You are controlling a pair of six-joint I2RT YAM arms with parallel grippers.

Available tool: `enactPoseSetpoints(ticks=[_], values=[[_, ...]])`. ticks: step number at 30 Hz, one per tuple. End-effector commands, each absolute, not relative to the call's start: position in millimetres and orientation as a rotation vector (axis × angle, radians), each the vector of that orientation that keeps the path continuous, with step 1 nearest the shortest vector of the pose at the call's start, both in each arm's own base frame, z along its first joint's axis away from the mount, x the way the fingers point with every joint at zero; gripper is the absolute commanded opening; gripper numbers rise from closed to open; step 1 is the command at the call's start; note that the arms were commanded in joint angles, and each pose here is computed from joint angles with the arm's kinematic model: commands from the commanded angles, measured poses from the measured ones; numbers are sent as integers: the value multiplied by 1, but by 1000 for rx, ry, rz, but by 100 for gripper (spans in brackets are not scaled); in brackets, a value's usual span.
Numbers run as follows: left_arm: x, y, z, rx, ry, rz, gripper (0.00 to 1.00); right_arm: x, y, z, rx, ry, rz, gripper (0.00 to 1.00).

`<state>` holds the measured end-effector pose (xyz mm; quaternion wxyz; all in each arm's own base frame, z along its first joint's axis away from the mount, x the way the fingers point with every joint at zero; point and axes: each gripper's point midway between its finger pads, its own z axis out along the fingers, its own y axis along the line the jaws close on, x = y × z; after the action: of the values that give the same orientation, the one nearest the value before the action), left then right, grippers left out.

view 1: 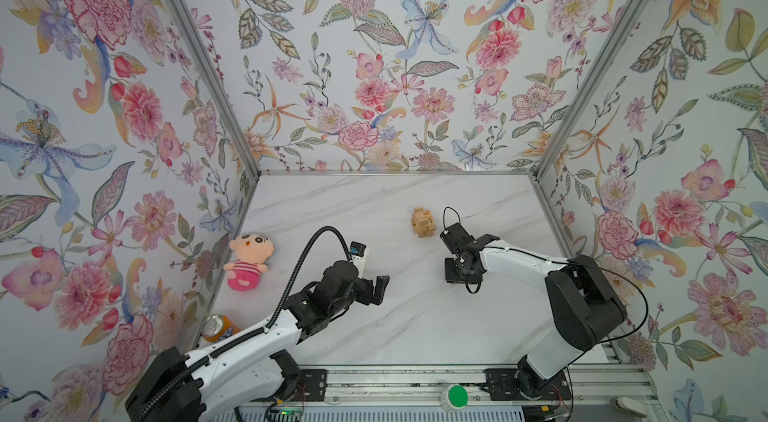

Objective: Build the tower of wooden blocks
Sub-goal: 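Close the right gripper on the second arch block and lift it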

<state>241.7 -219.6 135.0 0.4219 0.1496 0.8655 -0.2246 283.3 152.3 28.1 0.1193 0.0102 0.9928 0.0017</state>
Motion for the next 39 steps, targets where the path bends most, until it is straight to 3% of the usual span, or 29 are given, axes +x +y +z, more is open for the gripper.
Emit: enactPoseSetpoints(ticks=[1, 8, 22, 39], values=[[250, -217, 145, 346, 2147, -539, 99, 283, 158, 23, -10, 2926, 34, 45], [250, -215, 146, 334, 2147, -530, 99, 280, 161, 22, -51, 2930, 34, 44], [248, -208, 151, 303, 2136, -525, 99, 276, 153, 17, -40, 2947, 12, 34], [261, -219, 158, 346, 2131, -492, 99, 301, 151, 52, -97, 2868, 31, 31]])
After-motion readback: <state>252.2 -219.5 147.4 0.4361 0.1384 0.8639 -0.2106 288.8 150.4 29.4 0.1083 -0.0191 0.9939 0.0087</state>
